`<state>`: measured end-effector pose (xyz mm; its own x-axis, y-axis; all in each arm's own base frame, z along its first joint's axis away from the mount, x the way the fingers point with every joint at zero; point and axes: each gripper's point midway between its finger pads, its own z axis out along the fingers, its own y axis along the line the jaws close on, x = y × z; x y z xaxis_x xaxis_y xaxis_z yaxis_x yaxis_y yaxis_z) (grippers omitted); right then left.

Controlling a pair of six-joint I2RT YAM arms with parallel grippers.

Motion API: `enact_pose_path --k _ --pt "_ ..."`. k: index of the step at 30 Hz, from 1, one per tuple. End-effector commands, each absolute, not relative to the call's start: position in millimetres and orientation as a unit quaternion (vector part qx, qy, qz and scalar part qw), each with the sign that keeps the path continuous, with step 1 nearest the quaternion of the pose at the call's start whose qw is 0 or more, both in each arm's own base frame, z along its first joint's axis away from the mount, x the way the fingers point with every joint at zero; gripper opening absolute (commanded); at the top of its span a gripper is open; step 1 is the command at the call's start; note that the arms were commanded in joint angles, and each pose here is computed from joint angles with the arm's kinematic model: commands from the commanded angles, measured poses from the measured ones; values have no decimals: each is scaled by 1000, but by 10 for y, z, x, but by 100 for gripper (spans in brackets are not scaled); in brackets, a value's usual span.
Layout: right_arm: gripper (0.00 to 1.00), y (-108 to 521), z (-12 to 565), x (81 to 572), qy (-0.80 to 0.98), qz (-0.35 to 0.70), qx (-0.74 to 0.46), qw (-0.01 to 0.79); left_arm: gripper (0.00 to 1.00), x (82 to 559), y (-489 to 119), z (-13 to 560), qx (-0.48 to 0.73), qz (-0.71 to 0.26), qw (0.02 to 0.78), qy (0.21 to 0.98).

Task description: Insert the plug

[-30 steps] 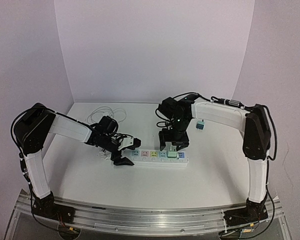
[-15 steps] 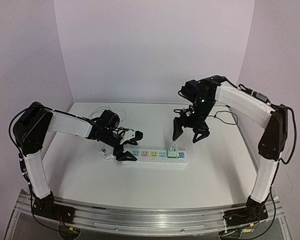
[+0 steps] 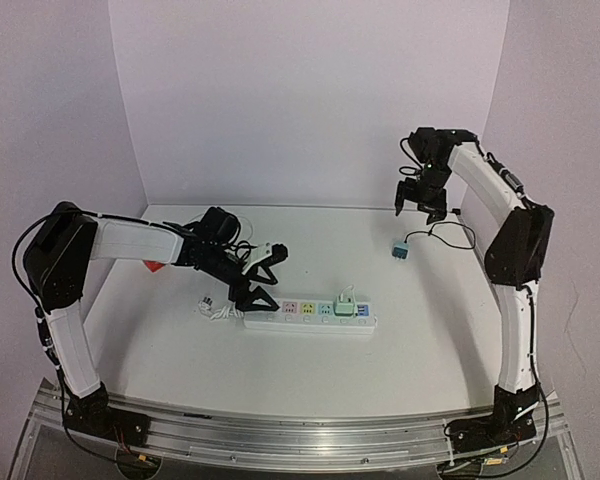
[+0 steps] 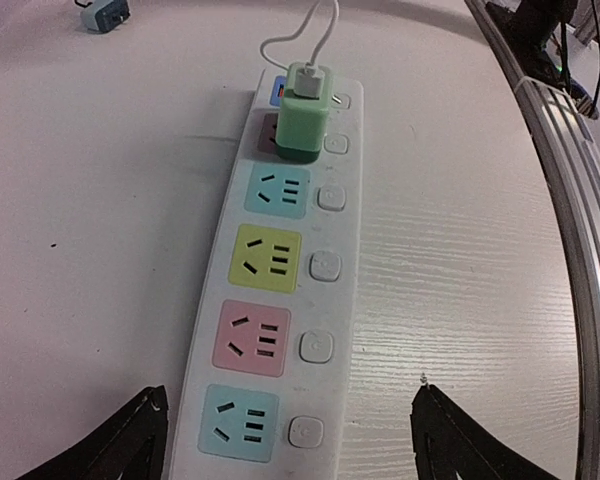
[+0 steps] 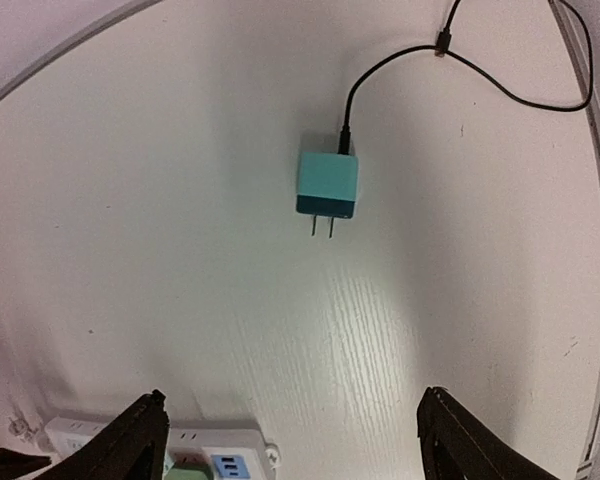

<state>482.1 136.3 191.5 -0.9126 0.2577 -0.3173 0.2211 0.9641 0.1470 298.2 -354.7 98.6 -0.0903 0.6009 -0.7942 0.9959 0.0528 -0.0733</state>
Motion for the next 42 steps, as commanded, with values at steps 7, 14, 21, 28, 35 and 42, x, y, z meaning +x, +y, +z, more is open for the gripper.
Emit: enact_pose_path --k 7,14,21,28,35,42 --pt "75 1119 1248 5557 960 -14 159 230 83 3195 -3561 1476 550 -357 320 684" --pt "78 1197 706 5784 959 -6 176 221 82 3202 -3555 1404 541 -359 313 693" --pt "73 1094 371 5831 956 -35 195 217 82 3183 -3550 1373 539 -362 311 694" --pt "55 1109 168 5763 959 -32 202 196 82 3195 -3553 1378 537 -362 316 693" --pt "44 1067 123 5668 961 -41 202 184 82 3225 -3541 1390 540 -357 323 690" --pt "0 1055 319 5705 959 -40 197 201 81 3242 -3539 1439 539 -356 328 690"
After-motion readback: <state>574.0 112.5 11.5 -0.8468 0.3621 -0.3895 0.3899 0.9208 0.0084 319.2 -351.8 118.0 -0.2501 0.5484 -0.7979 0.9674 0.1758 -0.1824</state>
